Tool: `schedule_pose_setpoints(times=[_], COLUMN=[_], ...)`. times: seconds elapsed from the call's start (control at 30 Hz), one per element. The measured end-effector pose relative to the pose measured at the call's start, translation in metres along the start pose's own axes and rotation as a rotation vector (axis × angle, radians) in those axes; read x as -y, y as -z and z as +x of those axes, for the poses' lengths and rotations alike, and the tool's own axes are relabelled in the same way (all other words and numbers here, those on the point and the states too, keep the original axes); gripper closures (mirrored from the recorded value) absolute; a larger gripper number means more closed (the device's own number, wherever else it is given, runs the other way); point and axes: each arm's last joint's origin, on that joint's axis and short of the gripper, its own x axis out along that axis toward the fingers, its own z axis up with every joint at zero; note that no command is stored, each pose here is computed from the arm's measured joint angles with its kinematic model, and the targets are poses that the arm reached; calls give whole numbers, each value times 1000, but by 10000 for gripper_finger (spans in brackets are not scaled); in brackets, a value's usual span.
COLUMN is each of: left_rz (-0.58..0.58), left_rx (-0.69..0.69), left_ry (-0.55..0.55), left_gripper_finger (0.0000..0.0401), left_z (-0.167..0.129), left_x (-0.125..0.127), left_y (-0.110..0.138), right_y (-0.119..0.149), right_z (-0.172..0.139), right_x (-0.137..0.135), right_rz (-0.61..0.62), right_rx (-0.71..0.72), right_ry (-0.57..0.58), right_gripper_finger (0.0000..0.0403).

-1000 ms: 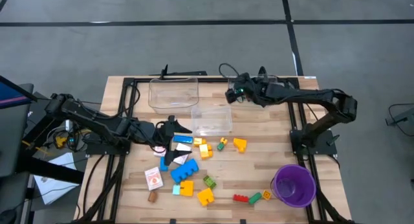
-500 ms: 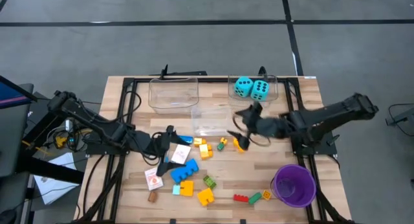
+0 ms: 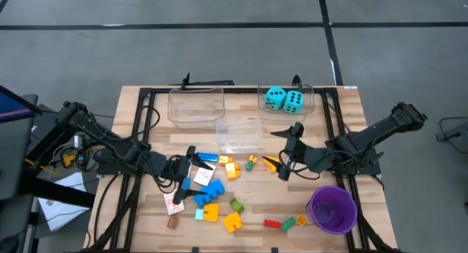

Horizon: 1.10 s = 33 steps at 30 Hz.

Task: Pick & Place Toys
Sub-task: Put the blue game piece into the top left transparent bin

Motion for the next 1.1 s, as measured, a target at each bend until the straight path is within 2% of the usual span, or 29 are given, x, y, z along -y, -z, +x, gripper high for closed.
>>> schedule_pose_setpoints(times=[0.23, 0.33, 0.47, 0.67, 0.77, 0.9, 1.03, 1.1], left_rz=[-13, -76, -261, -678, -818, -972, -1046, -1064], left_rx=[-9, -32, -132, -427, -539, -677, -749, -758], left_ry=[-2, -14, -23, 14, -60, -211, -419, -471], left_gripper_finger=[27, 27, 27, 27, 27, 27, 27, 27], left_z=[2, 4, 5, -3, -9, -19, -26, -24], left_x=[0, 0, -1, 6, 10, 9, 5, 5], left_y=[1, 5, 14, 36, 46, 60, 72, 76], right_y=[0, 0, 0, 1, 0, 0, 0, 0], right_z=[0, 0, -1, -2, -2, -2, -2, -2], right_x=[1, 0, -1, -2, -2, -3, -3, -3], right_rz=[0, 0, -2, -8, -5, 1, 1, 1], right_rx=[0, 1, 1, -3, 0, 5, 5, 4], right_ry=[5, 2, -5, -20, -20, -22, -22, -22], right_gripper_finger=[7, 7, 7, 7, 7, 7, 7, 7])
